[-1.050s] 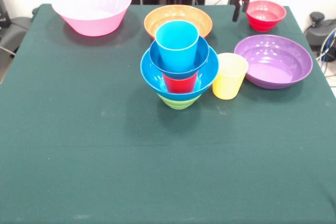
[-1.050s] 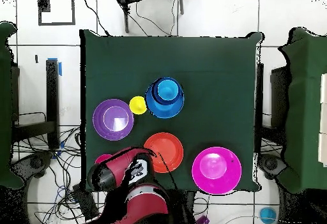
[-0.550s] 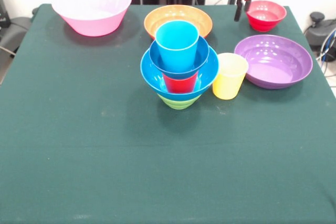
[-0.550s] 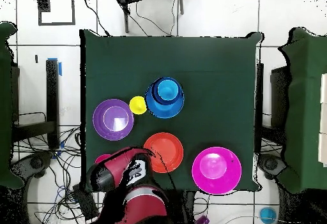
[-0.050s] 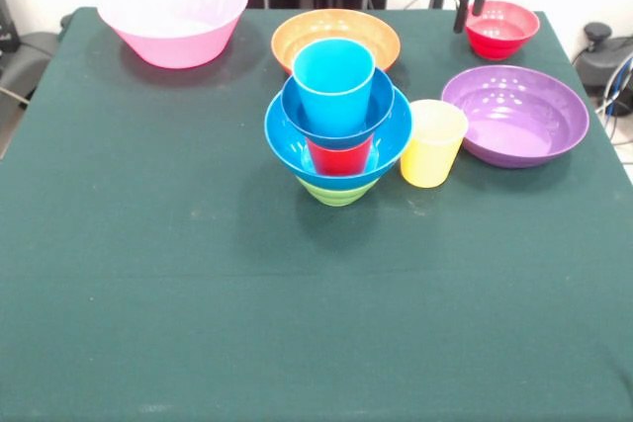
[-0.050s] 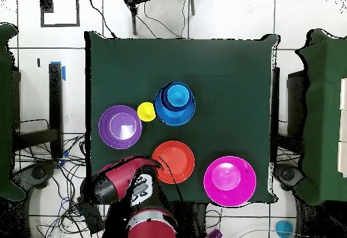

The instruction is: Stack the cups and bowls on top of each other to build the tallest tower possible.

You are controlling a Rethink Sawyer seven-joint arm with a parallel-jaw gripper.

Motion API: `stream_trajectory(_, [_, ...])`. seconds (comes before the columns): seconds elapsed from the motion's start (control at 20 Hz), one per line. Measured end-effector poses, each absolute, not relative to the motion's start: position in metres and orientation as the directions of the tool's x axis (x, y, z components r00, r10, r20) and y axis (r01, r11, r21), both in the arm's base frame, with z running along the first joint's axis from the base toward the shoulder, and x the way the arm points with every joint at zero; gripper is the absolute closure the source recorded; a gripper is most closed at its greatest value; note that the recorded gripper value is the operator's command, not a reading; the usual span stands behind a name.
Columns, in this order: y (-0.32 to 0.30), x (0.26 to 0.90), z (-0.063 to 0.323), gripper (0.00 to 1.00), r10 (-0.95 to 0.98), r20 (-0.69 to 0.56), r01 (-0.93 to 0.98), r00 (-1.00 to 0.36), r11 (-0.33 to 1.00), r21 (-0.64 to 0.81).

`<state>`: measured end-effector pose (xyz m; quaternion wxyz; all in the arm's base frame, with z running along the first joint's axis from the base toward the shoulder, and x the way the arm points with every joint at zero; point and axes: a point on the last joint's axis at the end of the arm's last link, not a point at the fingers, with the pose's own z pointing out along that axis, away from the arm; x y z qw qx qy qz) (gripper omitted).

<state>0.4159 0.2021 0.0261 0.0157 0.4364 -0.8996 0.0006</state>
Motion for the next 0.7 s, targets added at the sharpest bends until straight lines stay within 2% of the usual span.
stream_trajectory(0.7, [0.212, 0.4, 0.015, 0.0, -0.796, 0.052, -0.795, -0.603, 0.605, 0.043])
